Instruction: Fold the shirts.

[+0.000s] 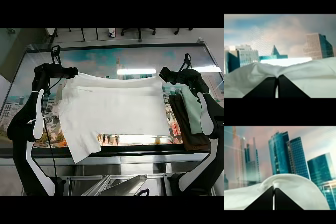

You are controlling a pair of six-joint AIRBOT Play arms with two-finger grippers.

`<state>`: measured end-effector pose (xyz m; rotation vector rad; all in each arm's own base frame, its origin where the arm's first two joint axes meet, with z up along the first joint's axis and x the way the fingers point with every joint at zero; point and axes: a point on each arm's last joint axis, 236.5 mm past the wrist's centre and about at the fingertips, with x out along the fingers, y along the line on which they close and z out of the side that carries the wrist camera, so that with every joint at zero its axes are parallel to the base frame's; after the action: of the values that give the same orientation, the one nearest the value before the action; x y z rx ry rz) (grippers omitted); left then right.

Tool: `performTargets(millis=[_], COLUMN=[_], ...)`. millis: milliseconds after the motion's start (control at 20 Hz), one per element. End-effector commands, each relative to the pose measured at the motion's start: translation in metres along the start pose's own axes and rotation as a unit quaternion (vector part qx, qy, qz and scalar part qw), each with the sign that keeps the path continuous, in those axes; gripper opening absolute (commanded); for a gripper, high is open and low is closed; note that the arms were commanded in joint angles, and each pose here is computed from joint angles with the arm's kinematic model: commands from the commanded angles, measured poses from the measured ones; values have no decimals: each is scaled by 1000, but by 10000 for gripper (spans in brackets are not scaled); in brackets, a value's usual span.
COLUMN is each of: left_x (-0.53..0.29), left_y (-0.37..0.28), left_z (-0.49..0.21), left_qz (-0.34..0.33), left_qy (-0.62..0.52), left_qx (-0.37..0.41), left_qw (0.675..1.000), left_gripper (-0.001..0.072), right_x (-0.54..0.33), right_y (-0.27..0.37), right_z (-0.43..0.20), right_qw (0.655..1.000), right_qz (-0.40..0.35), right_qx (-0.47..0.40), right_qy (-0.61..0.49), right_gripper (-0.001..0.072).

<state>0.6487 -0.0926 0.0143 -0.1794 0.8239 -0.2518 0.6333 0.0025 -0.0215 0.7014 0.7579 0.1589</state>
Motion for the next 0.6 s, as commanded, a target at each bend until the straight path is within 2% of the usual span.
performTargets(millis=[0, 200, 350, 550], left_x=[-27, -43, -54, -59], left_y=[-5, 2, 20, 26], left_z=[13, -41, -88, -158], left_qz=[3, 29, 83, 96], left_qy=[-9, 113, 208, 320], left_qx=[18, 21, 7, -21], left_qw=[1000, 993, 975, 942], left_gripper=[12, 12, 12, 12], right_x=[2, -14, -31, -39], right_y=[5, -7, -29, -61], right_z=[-6, -40, -48, -67], right_qw=[999, 993, 983, 956], right_qz=[17, -21, -96, -205], right_qx=[-1, -29, -63, -106], right_qy=[33, 115, 144, 179], right_gripper=[15, 15, 15, 15])
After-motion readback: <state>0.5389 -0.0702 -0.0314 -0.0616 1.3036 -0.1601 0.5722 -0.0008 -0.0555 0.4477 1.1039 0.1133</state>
